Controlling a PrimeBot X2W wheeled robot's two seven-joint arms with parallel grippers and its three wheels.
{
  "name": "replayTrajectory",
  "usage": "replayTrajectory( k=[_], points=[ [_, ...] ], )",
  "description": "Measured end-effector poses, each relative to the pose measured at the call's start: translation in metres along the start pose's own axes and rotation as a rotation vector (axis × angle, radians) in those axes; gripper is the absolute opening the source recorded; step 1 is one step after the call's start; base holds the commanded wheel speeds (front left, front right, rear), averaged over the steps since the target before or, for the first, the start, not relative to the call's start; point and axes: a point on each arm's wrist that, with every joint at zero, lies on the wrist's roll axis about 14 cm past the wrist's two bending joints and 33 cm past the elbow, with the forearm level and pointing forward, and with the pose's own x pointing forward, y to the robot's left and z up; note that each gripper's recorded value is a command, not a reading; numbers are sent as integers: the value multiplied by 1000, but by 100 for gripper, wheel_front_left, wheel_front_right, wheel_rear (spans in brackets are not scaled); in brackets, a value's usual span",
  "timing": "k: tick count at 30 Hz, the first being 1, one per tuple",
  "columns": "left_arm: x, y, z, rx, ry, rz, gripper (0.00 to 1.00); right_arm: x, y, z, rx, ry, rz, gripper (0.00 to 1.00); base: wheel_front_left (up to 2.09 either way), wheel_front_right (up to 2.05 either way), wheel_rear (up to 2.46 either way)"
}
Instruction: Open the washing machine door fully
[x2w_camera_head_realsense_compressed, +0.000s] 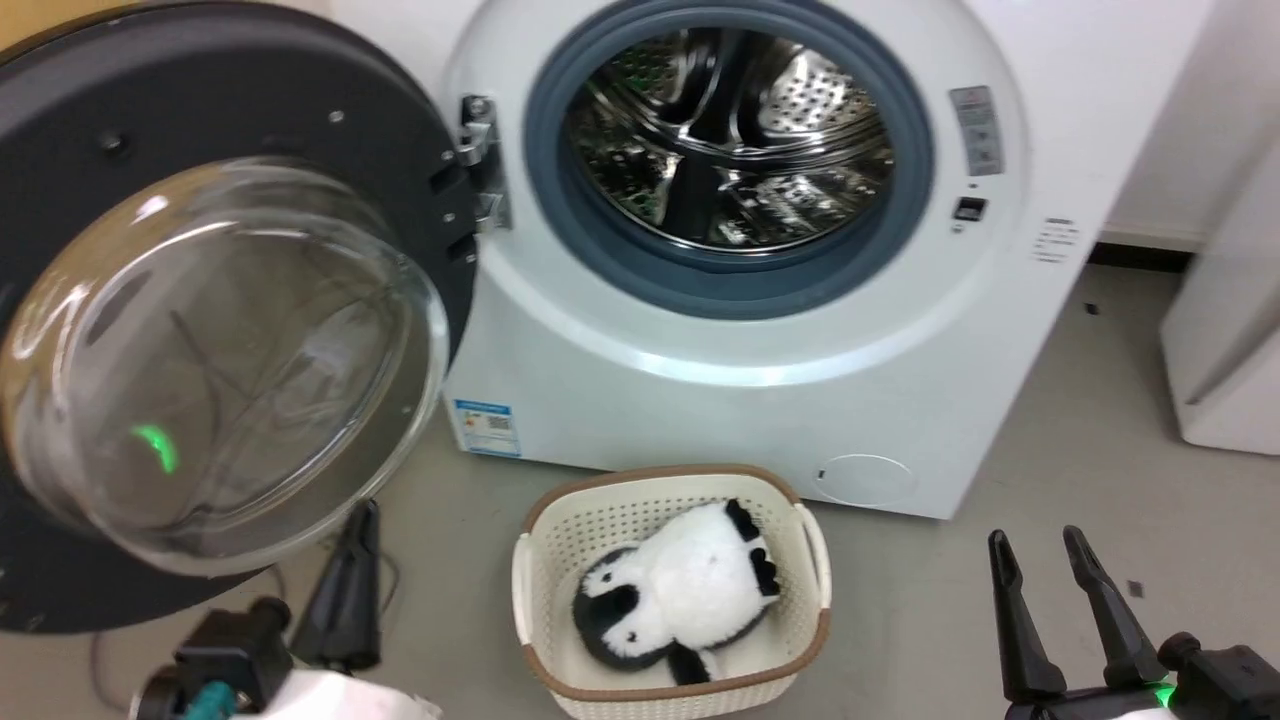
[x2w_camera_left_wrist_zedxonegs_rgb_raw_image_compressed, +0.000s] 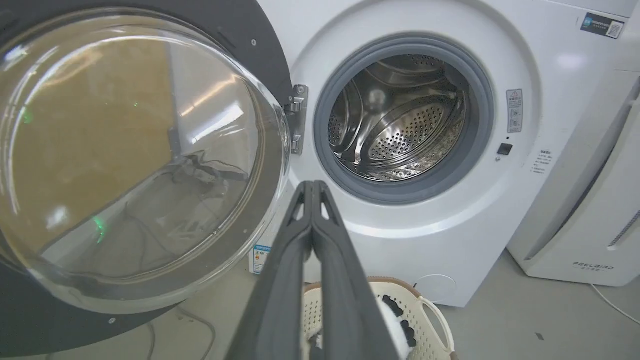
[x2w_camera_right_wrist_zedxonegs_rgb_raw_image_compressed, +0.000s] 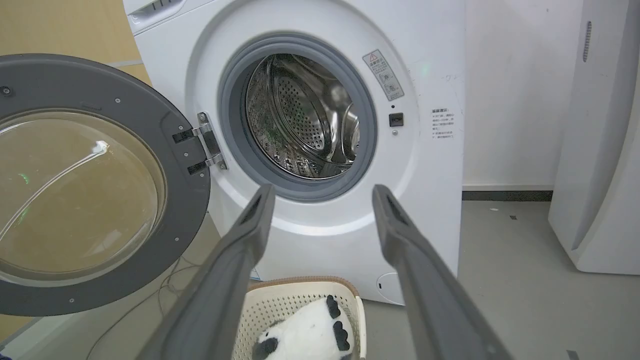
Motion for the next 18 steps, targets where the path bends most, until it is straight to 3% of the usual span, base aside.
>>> replayTrajectory(
  k=[1, 2, 3, 4, 18],
  points=[
    [-1, -4, -3, -7, 6, -10, 0, -2, -2, 1, -2, -3, -8, 100, 0, 0, 0],
    [-1, -8, -7, -11, 16, -16, 31, -5, -4, 0, -4, 0, -16, 100, 0, 0, 0],
    [-2, -10, -10, -10, 24, -22, 80, -7, -5, -1, -4, 3, -21, 100, 0, 0, 0],
    [-3, -12, -15, -13, 35, -25, 100, -9, -7, -1, -8, 4, -26, 100, 0, 0, 0],
    [-13, -33, -44, 2, 79, -60, 100, -20, -15, -2, -9, 11, -62, 100, 0, 0, 0]
  ],
)
